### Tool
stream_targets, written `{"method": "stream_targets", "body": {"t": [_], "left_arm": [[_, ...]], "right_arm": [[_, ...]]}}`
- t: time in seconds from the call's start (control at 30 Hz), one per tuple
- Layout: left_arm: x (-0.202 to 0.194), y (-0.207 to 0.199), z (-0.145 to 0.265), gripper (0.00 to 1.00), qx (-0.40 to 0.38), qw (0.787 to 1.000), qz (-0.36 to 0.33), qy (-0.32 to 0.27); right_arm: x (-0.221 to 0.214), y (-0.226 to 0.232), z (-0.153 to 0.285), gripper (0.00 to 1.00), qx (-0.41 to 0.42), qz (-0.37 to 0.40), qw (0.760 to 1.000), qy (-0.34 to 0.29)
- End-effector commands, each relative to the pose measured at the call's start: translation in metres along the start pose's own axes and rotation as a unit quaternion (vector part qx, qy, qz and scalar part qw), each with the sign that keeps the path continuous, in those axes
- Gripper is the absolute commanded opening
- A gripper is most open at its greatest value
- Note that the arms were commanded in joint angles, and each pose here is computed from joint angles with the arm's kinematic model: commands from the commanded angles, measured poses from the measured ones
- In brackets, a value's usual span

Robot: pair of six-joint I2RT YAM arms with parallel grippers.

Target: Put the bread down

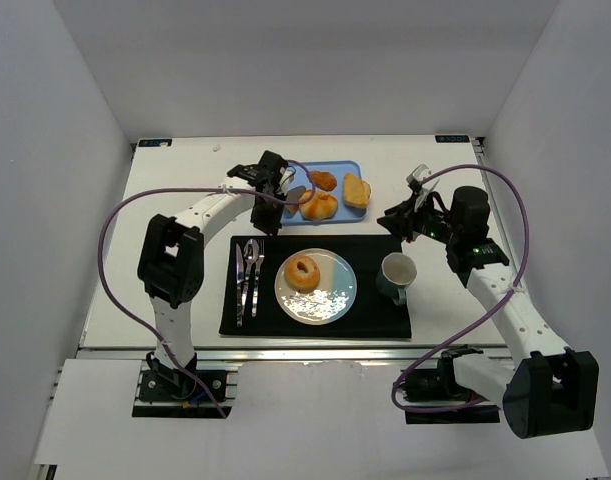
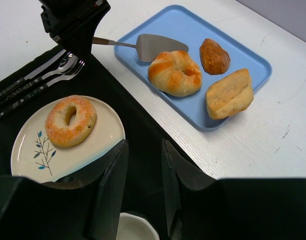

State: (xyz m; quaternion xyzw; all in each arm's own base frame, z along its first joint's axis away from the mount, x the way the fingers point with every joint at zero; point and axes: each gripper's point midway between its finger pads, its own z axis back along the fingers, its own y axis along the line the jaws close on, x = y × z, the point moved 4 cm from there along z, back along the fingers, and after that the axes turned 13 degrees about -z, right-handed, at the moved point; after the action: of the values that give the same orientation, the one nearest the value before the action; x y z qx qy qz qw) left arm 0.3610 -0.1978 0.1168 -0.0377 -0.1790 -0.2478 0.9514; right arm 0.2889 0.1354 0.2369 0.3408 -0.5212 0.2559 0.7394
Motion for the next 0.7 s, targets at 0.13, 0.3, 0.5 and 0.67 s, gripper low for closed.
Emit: {"method": "stream_targets", "body": {"t": [0.13, 0.3, 0.5, 0.67], "left_arm": [[-0.001, -0.003, 0.013, 0.0, -0.025, 0.998, -0.048, -0.011], [-0.015, 0.006, 0.007, 0.0, 0.009, 0.999, -0.045, 0.02], [-0.019, 0.017, 0.01, 0.0, 0.052, 0.998, -0.029, 0.037], [-0.018, 0.015, 0.007, 0.0, 0.037, 0.998, -0.051, 0.032]], "right_arm": [[0.011, -0.002, 0.0, 0.39, -0.003, 0.011, 1.0, -0.025], [0.011, -0.003, 0.0, 0.39, -0.003, 0.009, 1.0, -0.024], [0.011, -0.002, -0.001, 0.39, 0.0, 0.006, 1.0, -0.025], [0.011, -0.003, -0.002, 0.39, 0.001, 0.004, 1.0, -0.026]]}}
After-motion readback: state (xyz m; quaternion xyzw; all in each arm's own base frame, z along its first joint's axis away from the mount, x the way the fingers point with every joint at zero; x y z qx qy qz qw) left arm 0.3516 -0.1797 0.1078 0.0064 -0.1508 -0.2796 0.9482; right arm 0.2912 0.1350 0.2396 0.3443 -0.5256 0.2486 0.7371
